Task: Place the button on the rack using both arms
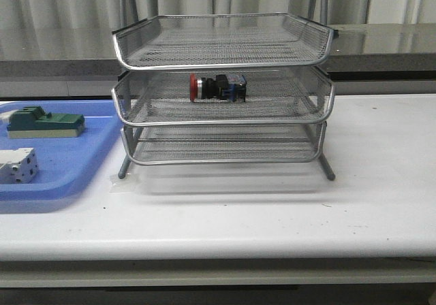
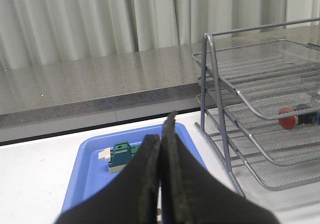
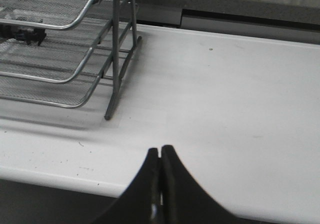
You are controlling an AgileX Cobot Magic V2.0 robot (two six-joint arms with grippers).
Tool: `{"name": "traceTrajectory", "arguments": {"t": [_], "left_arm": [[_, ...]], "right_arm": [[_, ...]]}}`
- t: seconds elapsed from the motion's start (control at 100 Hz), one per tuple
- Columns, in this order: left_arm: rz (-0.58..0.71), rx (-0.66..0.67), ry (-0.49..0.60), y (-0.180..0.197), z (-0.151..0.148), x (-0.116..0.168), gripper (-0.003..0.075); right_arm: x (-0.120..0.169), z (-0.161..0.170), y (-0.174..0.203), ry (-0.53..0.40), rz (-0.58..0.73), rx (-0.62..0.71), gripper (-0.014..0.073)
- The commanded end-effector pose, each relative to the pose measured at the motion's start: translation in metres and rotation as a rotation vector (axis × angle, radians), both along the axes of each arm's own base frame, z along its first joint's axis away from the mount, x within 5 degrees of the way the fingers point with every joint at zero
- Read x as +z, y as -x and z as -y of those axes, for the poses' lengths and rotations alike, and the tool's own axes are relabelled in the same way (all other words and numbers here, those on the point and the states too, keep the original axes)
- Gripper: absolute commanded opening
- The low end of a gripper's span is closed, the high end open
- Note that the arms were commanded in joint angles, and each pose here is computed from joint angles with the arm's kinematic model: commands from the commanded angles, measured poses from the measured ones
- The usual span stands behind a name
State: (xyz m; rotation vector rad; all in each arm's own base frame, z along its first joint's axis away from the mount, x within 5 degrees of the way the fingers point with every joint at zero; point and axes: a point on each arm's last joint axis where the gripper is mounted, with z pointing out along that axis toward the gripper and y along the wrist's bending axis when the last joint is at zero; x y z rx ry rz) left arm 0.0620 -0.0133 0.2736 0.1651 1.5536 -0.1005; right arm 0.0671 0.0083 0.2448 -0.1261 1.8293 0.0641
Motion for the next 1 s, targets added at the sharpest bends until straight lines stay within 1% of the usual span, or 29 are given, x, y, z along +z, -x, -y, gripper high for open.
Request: {"name": "traceTrajectory", "arguments": {"t": [0.0, 0.32, 0.48, 0.99], "left_arm": [[0.078, 0.037, 0.035, 0.0, -0.003, 0.015, -0.002], [0.078, 0.037, 0.035, 0.0, -0.003, 0.015, -0.002], [0.078, 0.037, 0.035, 0.0, -0.003, 0.015, -0.002], [0.078, 0.037, 0.035, 0.0, -0.003, 0.015, -0.002]], "right_arm": [[0.008, 0.002, 0.002, -0.023, 0.15, -0.021, -0.0057], [-0.03, 0.003, 0.015, -0.034, 0.277, -0.023, -0.0057], [-0.045, 0.003, 0.012, -0.035, 0.292, -0.026, -0.0057], [-0.044, 0.003, 0.012, -0.037, 0.3, -0.026, -0.0057]]}}
